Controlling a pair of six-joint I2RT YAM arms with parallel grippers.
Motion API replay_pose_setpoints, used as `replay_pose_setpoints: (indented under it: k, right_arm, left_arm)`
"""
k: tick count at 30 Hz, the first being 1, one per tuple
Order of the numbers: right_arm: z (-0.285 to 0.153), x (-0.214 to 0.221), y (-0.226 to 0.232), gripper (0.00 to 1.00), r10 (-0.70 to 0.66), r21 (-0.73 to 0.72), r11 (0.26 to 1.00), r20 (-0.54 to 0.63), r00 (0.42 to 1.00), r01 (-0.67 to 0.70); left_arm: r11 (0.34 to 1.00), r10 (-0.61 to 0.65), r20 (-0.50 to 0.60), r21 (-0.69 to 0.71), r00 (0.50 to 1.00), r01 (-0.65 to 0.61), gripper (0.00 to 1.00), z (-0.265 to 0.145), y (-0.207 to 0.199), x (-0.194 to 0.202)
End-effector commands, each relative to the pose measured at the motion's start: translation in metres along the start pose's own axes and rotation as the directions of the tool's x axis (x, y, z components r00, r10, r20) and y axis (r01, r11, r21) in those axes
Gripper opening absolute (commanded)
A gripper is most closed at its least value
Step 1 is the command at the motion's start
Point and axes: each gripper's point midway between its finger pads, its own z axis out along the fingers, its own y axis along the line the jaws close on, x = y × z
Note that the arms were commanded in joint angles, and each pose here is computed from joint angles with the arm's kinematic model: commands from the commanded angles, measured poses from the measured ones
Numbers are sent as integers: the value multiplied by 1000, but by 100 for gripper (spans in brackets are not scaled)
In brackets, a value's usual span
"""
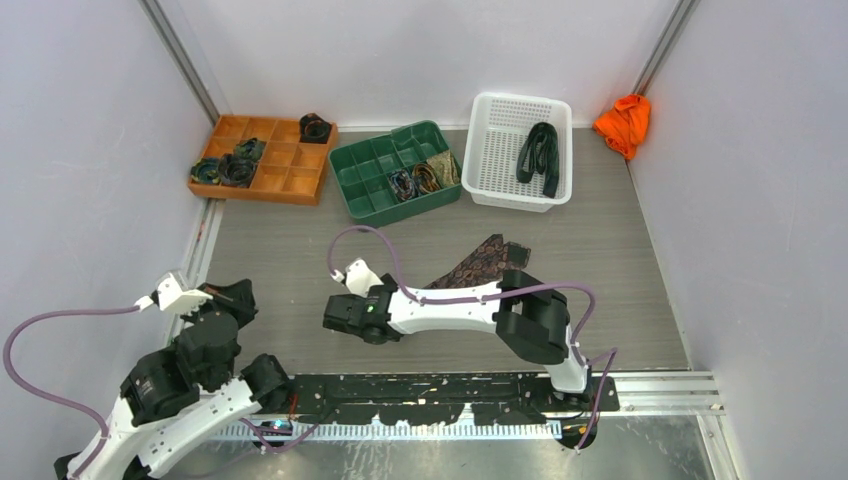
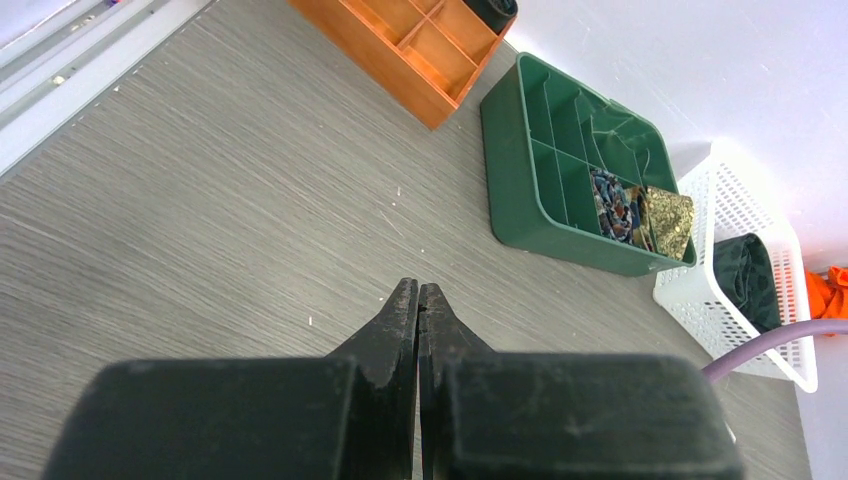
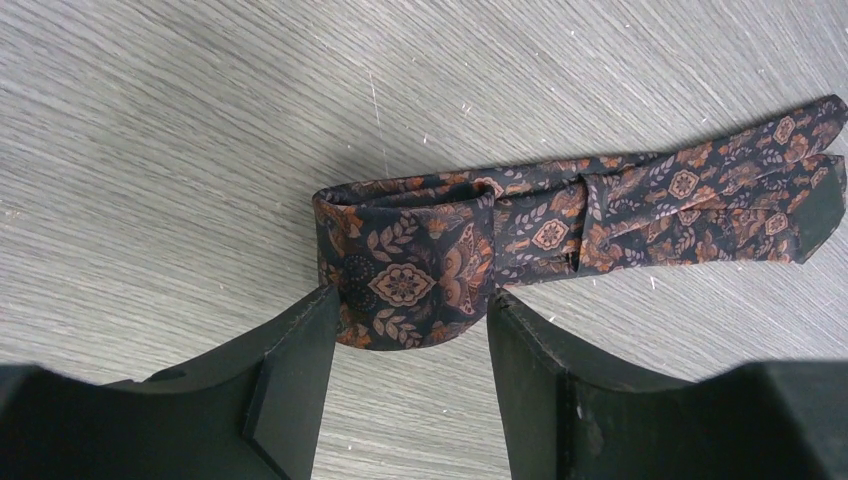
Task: Roll the ties
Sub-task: Roll the tie at the center of the board.
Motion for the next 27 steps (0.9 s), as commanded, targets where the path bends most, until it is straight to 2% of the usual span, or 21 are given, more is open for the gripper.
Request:
replay_pose_setpoints:
  k: [1,9,17,27]
  right_arm:
    - [-2,-14,-3,61,34,41,999,44,998,-36]
    - [-21,-19,9,61,9,9,1000,67,998,-10]
    - [-6,-7,18,61,-21,28,999,32,999,20]
    - [28,9,-3,61,-15,97,995,-36,999,18]
  left_arm:
    - [1000,-22,51,-19,998,23,0,-1,7,-13]
    - [1000,-8,45,-19,999,9,0,0,5,-11]
    - [1000,-5,37,-12,999,5,0,1,3,-7]
    - [1000,-1,34,-4,999,1,0,1,2,-6]
